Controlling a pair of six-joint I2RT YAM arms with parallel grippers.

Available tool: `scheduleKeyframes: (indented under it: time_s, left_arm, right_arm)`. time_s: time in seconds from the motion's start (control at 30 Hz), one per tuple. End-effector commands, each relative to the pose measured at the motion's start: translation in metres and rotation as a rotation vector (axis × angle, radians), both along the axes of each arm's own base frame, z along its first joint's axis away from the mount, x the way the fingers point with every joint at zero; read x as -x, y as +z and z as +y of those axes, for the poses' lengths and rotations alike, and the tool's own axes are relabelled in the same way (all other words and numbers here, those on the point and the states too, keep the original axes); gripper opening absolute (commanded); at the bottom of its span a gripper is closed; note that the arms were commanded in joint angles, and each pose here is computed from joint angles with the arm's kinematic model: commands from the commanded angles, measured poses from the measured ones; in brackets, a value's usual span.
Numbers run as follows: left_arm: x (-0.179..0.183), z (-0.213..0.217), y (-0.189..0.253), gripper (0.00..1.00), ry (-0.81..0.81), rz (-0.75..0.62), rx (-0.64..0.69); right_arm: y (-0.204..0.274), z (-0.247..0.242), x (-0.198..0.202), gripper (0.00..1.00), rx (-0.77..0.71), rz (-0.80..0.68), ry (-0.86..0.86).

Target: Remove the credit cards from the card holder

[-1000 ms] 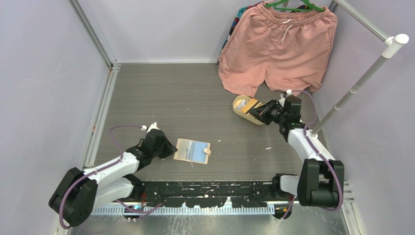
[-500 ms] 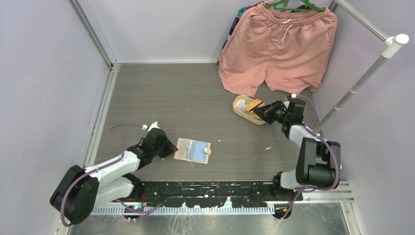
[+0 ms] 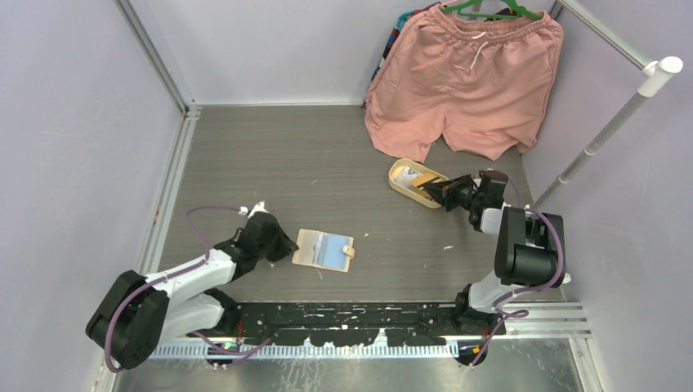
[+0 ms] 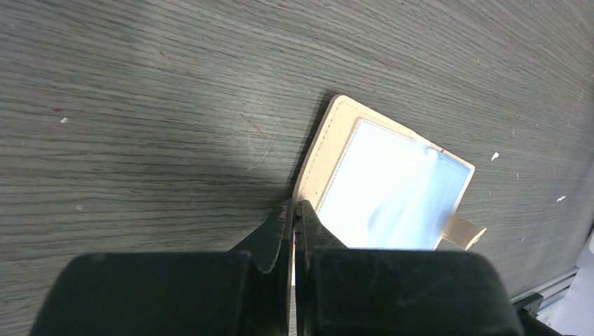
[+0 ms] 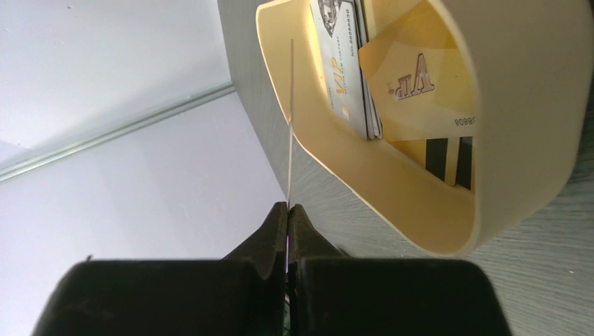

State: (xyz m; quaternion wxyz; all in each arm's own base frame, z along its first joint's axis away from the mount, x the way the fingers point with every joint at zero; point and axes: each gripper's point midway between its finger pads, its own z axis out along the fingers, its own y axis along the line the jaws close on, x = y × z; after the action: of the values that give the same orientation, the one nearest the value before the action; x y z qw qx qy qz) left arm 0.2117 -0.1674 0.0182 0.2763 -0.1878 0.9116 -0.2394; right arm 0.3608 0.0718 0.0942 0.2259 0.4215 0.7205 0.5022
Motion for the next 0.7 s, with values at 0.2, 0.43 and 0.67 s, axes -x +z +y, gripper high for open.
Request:
scheduleKeyframes:
  time_s: [0.2, 0.43, 0.67]
  left_arm:
    - [0.017, 0.012, -0.022, 0.00, -0.035, 0.084, -0.094]
    - [0.016, 0.012, -0.021, 0.00, -0.038, 0.085, -0.096]
    - [0.017, 0.011, -0.023, 0.00, -0.038, 0.088, -0.092]
  right_arm:
    - [-0.002, -0.009, -0.009, 0.01, -0.024, 0.011, -0.033]
    - [-0.012, -0.014, -0.004, 0.01, 0.013, 0.066, -0.032]
    - [-0.009, -0.024, 0.005, 0.01, 0.167, 0.117, -0.002]
